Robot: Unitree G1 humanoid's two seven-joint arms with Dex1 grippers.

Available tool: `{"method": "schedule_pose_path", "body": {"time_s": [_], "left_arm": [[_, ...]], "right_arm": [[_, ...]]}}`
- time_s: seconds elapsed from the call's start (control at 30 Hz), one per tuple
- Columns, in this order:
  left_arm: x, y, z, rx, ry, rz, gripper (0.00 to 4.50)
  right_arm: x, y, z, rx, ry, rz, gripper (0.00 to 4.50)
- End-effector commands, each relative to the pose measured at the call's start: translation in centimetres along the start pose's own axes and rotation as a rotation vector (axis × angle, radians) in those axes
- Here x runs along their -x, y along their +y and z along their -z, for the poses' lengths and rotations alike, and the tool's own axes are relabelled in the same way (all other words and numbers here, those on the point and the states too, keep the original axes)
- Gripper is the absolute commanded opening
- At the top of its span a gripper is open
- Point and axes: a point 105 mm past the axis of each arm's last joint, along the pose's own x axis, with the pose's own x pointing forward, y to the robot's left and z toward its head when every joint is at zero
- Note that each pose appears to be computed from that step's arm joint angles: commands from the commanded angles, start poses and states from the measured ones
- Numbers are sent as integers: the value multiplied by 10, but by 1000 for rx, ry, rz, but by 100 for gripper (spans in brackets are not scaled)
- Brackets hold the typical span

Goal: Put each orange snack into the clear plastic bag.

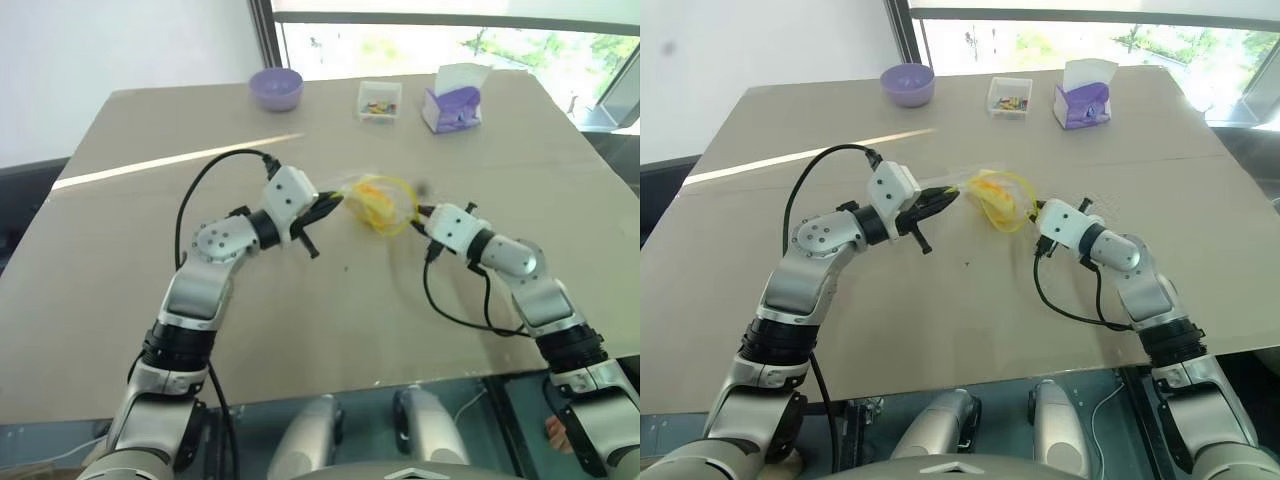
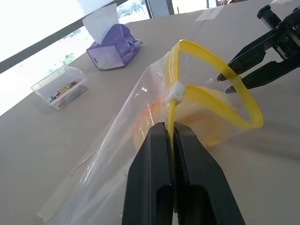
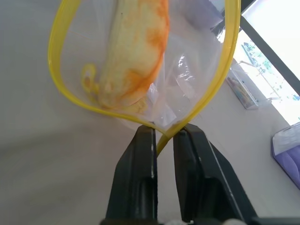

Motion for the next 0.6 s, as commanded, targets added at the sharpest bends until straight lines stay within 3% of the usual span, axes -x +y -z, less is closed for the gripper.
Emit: {"method": "schedule_pose_path", "body": {"time_s": [0.03,0.23,0.3,0.33,0.6], "left_arm": [[3,4,-14,-60,-40,-12,0],[4,4,-14,-67,-40,-13,0],[4,4,-14,-68,-39,-14,0],[4,4,-14,-68,-39,-15,0],[2,6,-16,-72,-52,-25,0]], "right_arm": [[5,-10,-13,27,-50,31,87],[6,-12,-11,23,-44,34,87],[6,-12,-10,19,-42,34,18],[6,-13,-10,18,-41,34,8],[10,-24,-4,18,-16,76,8]]}}
